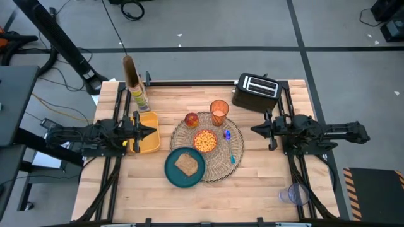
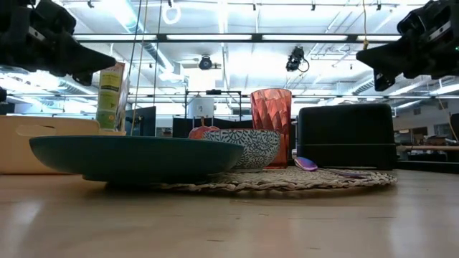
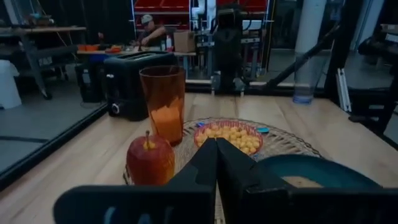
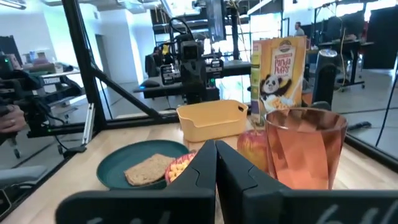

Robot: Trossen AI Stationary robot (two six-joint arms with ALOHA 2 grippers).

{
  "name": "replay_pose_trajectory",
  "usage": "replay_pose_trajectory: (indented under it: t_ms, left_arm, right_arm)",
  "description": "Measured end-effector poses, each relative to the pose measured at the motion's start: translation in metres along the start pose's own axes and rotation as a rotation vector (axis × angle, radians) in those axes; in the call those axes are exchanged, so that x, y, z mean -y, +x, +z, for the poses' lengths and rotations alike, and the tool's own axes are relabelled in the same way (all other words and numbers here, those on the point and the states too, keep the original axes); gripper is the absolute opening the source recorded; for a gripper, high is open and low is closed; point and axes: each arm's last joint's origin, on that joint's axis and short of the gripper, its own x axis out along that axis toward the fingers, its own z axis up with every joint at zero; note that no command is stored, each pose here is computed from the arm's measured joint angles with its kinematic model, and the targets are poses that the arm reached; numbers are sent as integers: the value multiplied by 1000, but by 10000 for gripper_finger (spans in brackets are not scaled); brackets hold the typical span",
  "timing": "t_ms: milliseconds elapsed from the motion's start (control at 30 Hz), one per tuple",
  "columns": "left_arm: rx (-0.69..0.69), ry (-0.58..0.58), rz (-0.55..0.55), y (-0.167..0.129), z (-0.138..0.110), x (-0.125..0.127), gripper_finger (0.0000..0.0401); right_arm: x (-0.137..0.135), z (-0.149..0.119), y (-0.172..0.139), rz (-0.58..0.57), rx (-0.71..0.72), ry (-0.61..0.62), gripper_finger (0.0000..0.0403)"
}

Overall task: Arrange a breakfast setting
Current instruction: Return to Home Position

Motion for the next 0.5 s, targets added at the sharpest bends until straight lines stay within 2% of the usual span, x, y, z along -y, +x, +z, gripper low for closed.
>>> replay_pose_trajectory:
  t_ms: [200, 400, 500]
  left_arm:
    - [34, -9, -10, 3, -7, 1, 10]
    - [62, 17, -18, 5, -9, 2, 10]
    - [61, 13, -20, 5, -9, 2, 11]
  right_arm:
    - [0, 0, -6, 0, 16, 63, 4]
    - [1, -2, -6, -66, -8, 42, 7]
    - [0, -5, -6, -46, -36, 39, 10]
